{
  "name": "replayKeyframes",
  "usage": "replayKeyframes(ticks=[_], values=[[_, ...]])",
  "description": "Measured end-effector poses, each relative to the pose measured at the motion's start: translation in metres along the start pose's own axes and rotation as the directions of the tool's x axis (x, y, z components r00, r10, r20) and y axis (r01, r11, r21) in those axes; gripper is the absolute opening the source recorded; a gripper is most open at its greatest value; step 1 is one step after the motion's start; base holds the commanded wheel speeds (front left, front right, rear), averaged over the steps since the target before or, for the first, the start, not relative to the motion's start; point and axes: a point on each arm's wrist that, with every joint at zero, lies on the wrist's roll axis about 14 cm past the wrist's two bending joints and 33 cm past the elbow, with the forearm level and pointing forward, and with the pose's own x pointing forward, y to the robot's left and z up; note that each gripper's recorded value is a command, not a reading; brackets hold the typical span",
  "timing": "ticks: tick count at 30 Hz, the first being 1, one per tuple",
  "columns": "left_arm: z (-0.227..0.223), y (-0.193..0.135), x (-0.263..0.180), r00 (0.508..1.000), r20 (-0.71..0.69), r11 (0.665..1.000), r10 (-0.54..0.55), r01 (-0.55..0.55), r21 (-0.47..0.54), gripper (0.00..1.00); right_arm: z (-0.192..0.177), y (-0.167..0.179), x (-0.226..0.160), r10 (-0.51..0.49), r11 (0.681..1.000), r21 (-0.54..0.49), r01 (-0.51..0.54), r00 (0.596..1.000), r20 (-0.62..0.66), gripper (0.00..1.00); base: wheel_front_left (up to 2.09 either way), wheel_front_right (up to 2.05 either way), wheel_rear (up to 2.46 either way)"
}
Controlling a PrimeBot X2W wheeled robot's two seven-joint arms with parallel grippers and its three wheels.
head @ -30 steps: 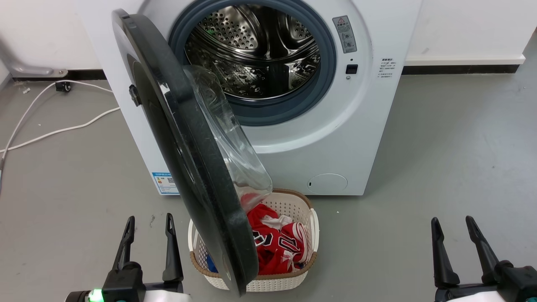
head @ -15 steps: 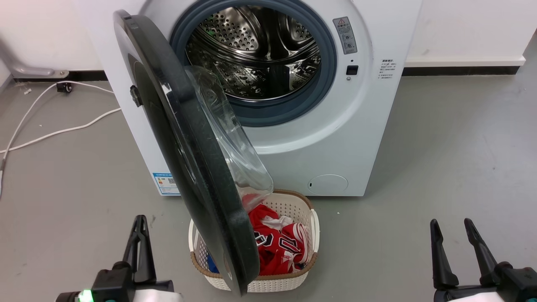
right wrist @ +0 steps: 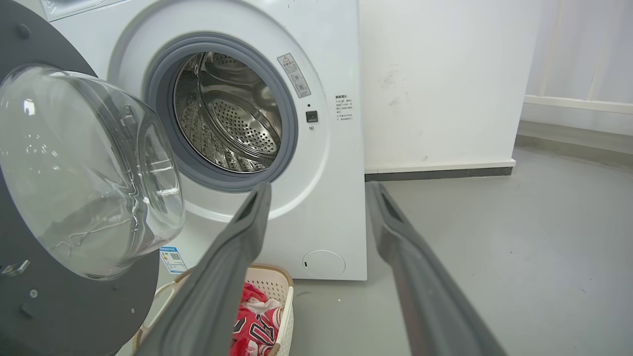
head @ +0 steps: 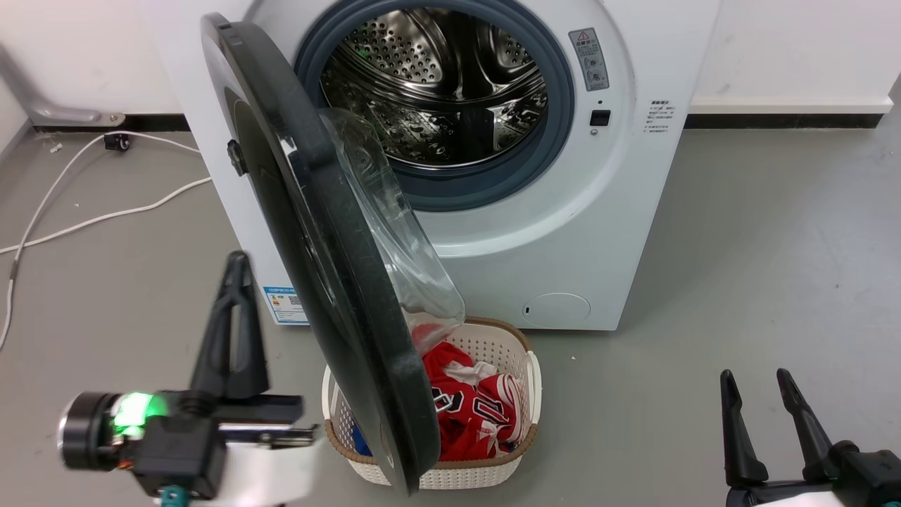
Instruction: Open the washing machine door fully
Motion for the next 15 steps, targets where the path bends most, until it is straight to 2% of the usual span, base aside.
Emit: replayKeyframes(ticks=[8, 11, 15], values=[[0.045, -0.057, 0.013, 0.972, 0.158, 0.980, -0.176, 0.188, -0.065, 0.00, -0.004, 0.002, 0.001, 0.006, 1.000, 0.009, -0.006, 1.000, -0.012, 1.00, 0.00, 0.00, 0.00], [0.057, -0.080, 0.015, 0.947, 0.205, 0.959, -0.246, 0.269, -0.091, 0.00, -0.005, 0.003, 0.001, 0.009, 1.000, 0.011, -0.009, 1.000, -0.015, 1.00, 0.00, 0.00, 0.00], [0.070, -0.114, 0.010, 0.905, 0.249, 0.914, -0.345, 0.384, -0.129, 0.00, -0.007, 0.005, 0.001, 0.012, 1.000, 0.012, -0.012, 1.000, -0.020, 1.00, 0.00, 0.00, 0.00]])
